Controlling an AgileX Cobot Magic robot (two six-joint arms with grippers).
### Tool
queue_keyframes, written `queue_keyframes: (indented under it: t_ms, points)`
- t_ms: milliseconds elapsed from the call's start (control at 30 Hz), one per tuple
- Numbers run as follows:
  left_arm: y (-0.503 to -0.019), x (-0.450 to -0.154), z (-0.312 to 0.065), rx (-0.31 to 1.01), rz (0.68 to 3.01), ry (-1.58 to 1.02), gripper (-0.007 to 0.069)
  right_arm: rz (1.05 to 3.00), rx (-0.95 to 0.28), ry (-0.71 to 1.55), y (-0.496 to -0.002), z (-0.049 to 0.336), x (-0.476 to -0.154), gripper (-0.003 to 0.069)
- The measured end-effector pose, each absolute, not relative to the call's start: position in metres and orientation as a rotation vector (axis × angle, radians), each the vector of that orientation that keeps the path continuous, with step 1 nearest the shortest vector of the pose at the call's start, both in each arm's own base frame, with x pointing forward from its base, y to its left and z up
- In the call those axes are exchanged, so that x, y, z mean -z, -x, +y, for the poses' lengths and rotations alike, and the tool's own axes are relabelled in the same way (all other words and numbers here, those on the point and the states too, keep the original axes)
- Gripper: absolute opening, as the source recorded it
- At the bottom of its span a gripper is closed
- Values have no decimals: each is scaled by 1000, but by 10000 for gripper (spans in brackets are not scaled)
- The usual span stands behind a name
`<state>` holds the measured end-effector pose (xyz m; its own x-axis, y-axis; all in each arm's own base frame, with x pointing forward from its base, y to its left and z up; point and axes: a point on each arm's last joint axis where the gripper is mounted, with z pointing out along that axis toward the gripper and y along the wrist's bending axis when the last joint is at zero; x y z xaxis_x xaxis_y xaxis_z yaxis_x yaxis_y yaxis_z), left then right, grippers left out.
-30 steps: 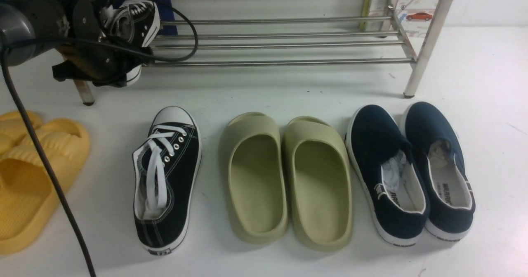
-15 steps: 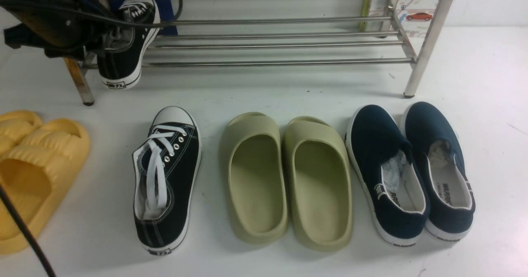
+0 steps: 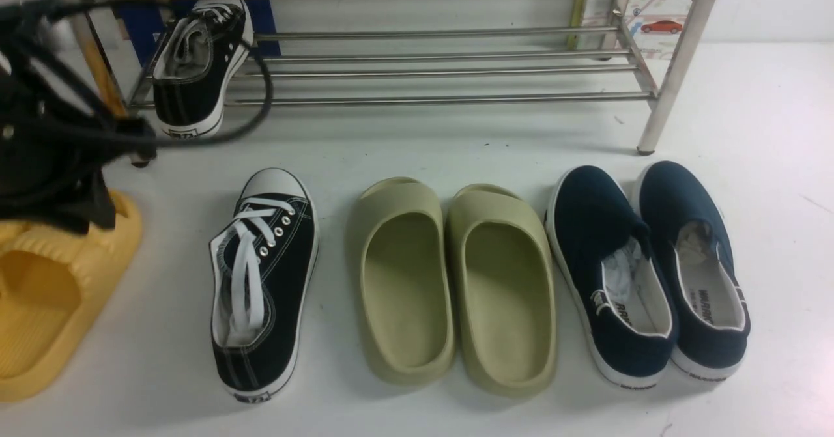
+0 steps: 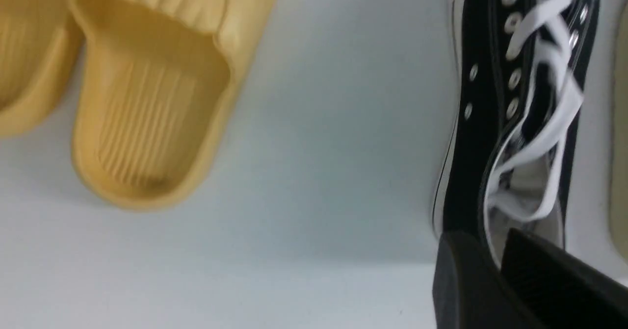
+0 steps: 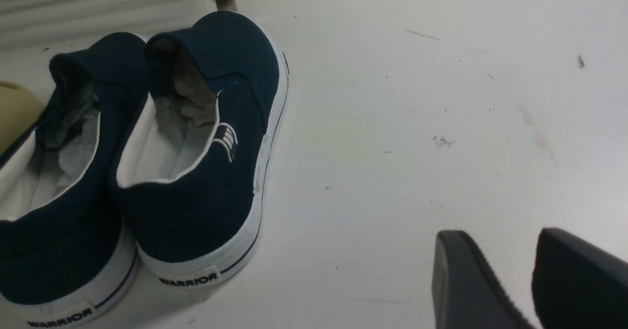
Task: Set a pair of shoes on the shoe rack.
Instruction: Use the left arm to grab the shoe closest to it
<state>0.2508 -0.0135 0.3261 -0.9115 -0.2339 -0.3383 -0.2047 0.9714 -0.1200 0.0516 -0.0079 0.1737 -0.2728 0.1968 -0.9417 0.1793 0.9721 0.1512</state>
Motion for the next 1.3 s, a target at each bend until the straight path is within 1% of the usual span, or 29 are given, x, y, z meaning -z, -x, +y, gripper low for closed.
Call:
queue_keyframes:
  t_ms: [100,200,367,400,433,500,600,833,933,1033,1067,1167,1200,1300]
  points:
    - [-230,-310,-14,133,2781,323,87,1856,-17,-274,-52,-8,-174,246]
    - [-217,-304,-18,159,2783,283,55,1856,-17,-274,-52,-8,-174,246]
    - [-209,-305,-46,174,2793,72,11,1856,-17,-274,-52,-8,-174,246]
    - [-207,-302,-62,170,2804,-35,-5,1856,-17,-274,-52,-8,-174,246]
    - [-206,-302,-63,168,2805,-42,-7,1856,-17,-274,-52,-8,-174,246]
    - [-206,-297,-77,172,2825,-107,-13,1856,-17,-274,-52,-8,-174,246]
    - [-211,-290,-85,167,2849,-123,-13,1856,-17,-274,-52,-8,-174,246]
    - [-222,-274,-87,101,2899,-93,-5,1856,-17,-274,-52,-8,-174,246]
    - [-226,-270,-86,65,2909,-46,17,1856,-17,-274,-52,-8,-174,246]
    - [-230,-265,-85,14,2912,14,91,1856,-17,-274,-52,-8,-174,246]
    - [-231,-264,-85,12,2914,17,97,1856,-17,-274,-52,-8,-174,246]
    - [-233,-261,-85,6,2914,65,214,1856,-17,-274,-52,-8,-174,246]
    - [-233,-261,-85,7,2914,69,229,1856,-17,-274,-52,-8,-174,246]
    - [-236,-259,-86,20,2902,112,349,1856,-17,-274,-52,-8,-174,246]
